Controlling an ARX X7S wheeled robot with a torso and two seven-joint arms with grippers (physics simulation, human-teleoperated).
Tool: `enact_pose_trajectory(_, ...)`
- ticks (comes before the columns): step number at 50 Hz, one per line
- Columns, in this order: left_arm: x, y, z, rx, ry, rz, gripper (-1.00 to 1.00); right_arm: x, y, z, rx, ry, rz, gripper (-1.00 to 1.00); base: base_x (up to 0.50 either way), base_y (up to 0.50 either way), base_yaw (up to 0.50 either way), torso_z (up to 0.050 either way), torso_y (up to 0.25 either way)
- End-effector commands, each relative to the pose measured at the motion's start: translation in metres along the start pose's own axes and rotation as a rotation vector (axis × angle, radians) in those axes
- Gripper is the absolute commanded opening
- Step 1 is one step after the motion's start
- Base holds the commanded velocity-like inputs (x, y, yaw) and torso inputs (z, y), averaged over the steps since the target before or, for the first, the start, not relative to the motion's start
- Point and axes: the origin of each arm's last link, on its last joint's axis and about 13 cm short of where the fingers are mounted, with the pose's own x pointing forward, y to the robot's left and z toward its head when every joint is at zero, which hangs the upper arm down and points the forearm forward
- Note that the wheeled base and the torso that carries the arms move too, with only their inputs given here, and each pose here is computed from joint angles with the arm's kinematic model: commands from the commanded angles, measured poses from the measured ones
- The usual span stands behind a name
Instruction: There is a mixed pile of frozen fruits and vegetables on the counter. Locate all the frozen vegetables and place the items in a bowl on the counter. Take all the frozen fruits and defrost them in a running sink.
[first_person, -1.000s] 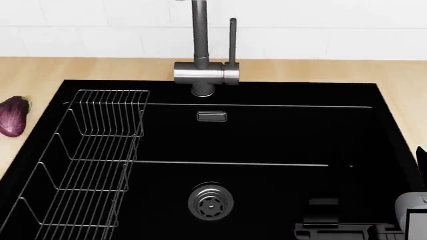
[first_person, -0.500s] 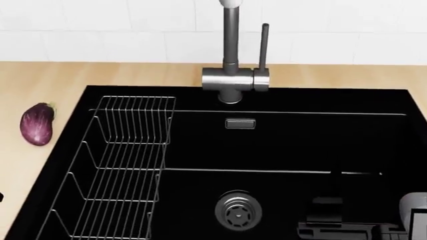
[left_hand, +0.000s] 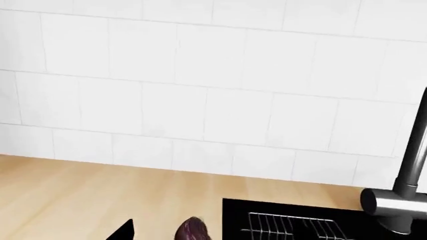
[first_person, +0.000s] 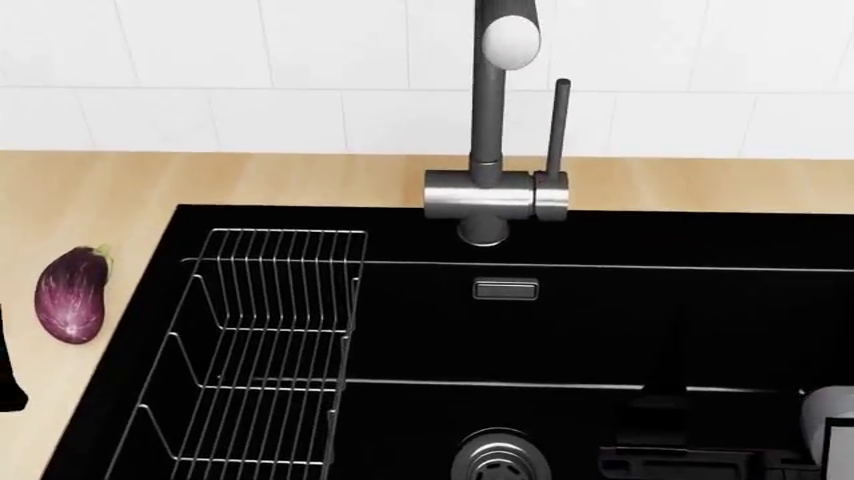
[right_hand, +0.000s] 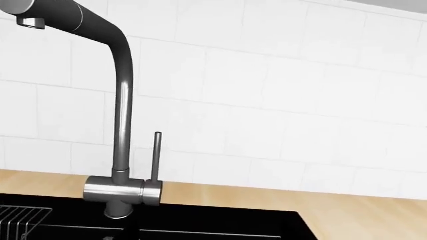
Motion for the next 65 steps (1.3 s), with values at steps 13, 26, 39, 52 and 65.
enact_pose_trajectory(13,0.048,-0.019,0.01,0.036,0.124,-0.039,1.0,-0.004,-0.002,0.003,0.026,0.006,0.012,1.0,0.0,0.0,0.0,0.0,0.0)
enact_pose_trajectory(26,0.073,-0.018,-0.015,0.053,0.195,0.003,1.0,-0.003,0.001,0.001,0.038,0.004,0.023,1.0,0.0,0.0,0.0,0.0,0.0)
enact_pose_trajectory(39,0.089,-0.017,-0.047,0.086,0.306,0.049,1.0,-0.002,0.0,-0.001,0.041,0.01,0.021,1.0,0.0,0.0,0.0,0.0,0.0)
enact_pose_trajectory(52,0.109,-0.012,-0.068,0.064,0.369,0.079,1.0,-0.001,0.002,-0.003,0.043,0.017,0.032,1.0,0.0,0.0,0.0,0.0,0.0)
enact_pose_trajectory(65,0.118,-0.005,-0.077,0.048,0.405,0.109,1.0,-0.001,0.004,-0.005,0.081,0.029,0.057,1.0,0.0,0.0,0.0,0.0,0.0)
